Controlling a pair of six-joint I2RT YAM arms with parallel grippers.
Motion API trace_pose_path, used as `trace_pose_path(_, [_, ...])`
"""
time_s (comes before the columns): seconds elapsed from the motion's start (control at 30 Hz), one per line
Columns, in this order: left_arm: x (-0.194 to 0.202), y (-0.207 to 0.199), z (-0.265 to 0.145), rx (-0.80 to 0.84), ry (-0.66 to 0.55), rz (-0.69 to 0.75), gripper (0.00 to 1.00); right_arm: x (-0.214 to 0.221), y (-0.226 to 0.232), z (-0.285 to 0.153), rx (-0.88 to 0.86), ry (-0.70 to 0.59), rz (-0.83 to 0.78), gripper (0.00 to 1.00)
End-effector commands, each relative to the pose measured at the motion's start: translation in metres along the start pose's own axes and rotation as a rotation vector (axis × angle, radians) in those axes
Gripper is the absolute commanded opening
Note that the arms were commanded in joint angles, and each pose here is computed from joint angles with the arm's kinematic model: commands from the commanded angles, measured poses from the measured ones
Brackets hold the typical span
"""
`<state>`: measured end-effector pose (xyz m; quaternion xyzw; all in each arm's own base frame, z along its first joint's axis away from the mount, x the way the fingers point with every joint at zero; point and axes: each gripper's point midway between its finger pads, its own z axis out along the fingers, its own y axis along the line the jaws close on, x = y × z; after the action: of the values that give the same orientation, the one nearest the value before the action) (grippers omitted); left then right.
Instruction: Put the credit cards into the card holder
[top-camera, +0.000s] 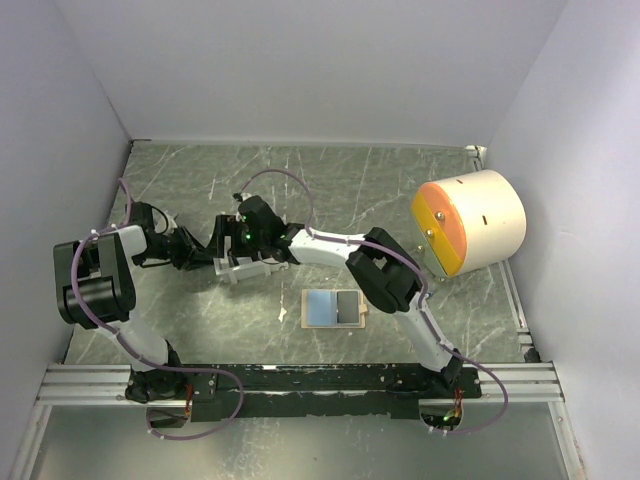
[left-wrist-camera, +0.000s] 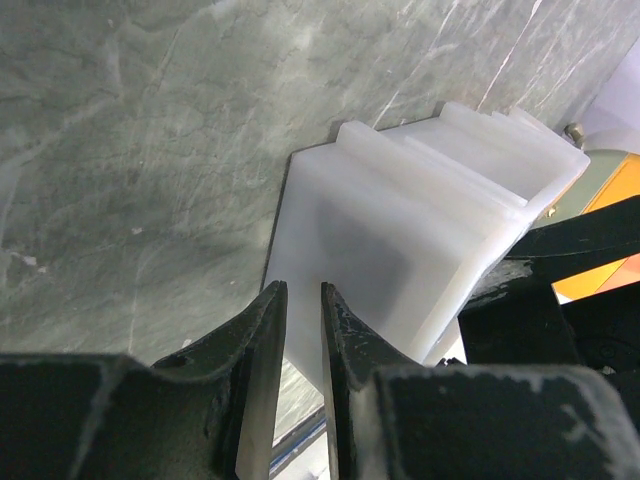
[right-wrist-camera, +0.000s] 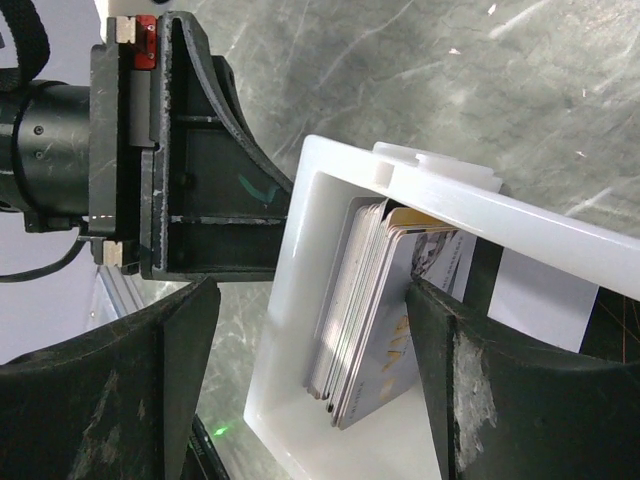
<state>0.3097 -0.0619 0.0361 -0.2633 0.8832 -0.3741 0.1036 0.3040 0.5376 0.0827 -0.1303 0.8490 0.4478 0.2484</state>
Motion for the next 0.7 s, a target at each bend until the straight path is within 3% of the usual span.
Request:
trace_pose_path(0.0, [0.0,-0.014,0.005,0.053,0.023,0.04,0.31,0.002,0.008,0.006,-0.046,0.013,0.0,0.75])
trace_pose_path(0.67, [0.003,-0.011,0.008,0.043,0.034,0.038,0.3,-0.016,0.028,-0.018,-0.075,-0.058,-0.002,0.47])
